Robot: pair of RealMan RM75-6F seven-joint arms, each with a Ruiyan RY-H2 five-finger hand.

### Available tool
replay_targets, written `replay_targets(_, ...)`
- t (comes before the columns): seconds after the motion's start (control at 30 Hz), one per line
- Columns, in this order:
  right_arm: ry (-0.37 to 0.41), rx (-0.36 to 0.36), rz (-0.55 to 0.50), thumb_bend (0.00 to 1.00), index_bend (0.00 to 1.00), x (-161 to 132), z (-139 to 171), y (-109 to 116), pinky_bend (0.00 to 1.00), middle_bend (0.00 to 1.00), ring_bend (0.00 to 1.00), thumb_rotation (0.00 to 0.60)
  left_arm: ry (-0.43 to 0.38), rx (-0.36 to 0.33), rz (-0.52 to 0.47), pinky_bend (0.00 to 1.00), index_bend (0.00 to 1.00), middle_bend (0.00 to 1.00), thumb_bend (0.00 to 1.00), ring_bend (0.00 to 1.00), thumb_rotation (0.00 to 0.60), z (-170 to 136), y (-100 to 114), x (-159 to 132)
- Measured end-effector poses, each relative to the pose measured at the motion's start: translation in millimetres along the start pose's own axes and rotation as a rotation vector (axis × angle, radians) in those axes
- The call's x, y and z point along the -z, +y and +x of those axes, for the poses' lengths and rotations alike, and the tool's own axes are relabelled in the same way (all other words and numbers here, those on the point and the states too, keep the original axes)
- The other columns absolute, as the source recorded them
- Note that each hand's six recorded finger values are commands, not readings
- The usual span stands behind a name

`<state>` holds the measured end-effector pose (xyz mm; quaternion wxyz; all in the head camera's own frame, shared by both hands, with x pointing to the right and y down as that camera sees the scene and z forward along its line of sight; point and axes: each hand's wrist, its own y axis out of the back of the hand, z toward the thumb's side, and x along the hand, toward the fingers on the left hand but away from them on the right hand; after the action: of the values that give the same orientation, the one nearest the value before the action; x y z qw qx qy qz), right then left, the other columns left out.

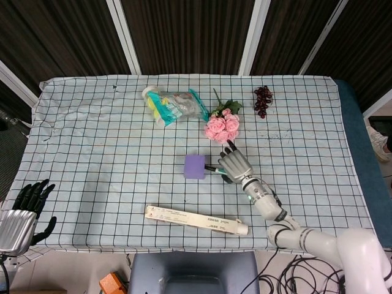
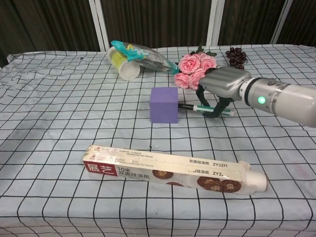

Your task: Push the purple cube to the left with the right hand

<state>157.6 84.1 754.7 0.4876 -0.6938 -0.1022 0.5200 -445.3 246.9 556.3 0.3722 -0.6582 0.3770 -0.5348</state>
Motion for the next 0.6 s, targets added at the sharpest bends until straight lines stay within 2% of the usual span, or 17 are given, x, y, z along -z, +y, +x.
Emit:
replay_targets(0.33,0.032,0.013,0.016,0.54,0.77,-55.6,-31.0,21.2,0.17,0.45,0.28,0.6,0.007,-0.02,-0.021,0.07,0.0,0.0,0.42,0.0,0.6,-2.7,7.3,6.5)
replay_targets(0.6,0.028,0.025,0.015,0.54,0.76,-86.5,-44.6,32.0,0.17,0.45,0.28,0.6,0.017,-0.031,-0.034,0.07,0.0,0.0,0.42,0.0,0.6,-6.8,12.2,14.3)
